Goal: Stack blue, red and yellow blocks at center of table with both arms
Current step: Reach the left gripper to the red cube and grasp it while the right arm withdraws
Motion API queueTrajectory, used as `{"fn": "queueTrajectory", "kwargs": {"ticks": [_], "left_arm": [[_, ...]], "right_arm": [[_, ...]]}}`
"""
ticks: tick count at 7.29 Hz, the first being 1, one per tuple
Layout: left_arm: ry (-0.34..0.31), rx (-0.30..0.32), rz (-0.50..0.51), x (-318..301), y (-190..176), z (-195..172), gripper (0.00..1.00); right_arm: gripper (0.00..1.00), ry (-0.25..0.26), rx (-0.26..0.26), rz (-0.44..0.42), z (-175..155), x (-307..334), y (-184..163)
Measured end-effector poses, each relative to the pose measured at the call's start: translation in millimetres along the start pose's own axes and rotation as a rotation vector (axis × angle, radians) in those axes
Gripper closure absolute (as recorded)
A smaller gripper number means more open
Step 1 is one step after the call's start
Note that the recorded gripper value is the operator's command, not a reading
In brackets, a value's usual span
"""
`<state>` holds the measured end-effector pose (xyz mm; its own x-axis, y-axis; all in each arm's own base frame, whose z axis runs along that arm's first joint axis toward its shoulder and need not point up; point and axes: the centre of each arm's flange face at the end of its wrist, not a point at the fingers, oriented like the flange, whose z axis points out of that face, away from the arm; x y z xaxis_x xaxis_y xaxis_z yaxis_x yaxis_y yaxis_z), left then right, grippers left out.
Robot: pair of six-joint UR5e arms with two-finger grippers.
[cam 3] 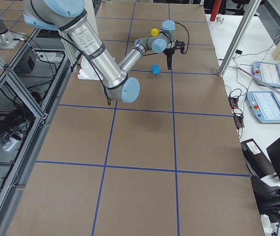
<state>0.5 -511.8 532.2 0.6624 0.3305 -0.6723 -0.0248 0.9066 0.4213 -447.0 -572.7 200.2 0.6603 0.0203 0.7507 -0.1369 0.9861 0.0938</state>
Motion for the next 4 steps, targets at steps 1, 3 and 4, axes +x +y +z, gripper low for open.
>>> {"fn": "queueTrajectory", "kwargs": {"ticks": [1,3,4], "left_arm": [[0.035,-0.004,-0.047,40,-26,18,0.0],[0.055,-0.058,-0.142,128,-56,75,0.0],[0.019,-0.086,-0.183,165,-52,111,0.0]], "right_arm": [[0.0,0.013,-0.013,-0.057,-23,69,-37],[0.0,0.022,-0.045,-0.204,-59,224,-89],[0.0,0.018,-0.059,-0.278,-72,297,-99]]}}
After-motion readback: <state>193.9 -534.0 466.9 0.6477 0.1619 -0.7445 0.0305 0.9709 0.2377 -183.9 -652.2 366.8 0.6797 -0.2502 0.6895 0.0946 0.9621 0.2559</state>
